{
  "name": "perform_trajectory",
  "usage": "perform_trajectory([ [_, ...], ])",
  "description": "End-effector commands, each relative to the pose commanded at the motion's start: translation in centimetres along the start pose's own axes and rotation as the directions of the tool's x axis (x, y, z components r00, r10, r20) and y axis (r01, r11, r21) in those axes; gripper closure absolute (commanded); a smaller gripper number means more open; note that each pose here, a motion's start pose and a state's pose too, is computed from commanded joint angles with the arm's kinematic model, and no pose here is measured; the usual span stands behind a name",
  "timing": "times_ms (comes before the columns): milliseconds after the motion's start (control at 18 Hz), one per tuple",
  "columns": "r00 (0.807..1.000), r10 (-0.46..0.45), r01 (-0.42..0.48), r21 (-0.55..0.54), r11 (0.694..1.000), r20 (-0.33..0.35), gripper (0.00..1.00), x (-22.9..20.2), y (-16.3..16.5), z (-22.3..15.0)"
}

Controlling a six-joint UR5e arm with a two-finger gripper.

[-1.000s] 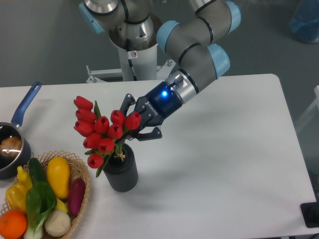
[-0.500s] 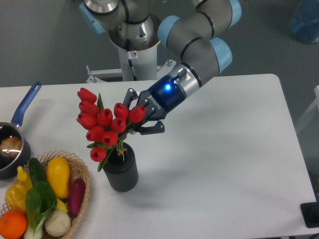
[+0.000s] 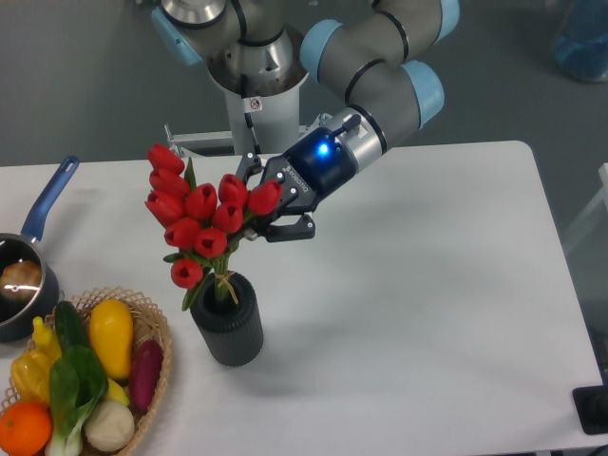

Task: Pick up the flowers from the vase
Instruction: 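Lift the gripped tulips up out of the black vase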

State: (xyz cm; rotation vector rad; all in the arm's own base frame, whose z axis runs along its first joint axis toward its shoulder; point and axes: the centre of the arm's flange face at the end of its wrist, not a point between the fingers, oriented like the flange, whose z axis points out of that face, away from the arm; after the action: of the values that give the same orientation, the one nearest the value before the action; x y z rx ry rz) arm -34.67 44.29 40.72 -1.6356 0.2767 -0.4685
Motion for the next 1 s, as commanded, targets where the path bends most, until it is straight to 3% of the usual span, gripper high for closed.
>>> perform_trajectory([
  [1000,0.998,-0.050,0.047,0.102,0.994,0.025,0.76,-0.1,-4.4,-3.0],
])
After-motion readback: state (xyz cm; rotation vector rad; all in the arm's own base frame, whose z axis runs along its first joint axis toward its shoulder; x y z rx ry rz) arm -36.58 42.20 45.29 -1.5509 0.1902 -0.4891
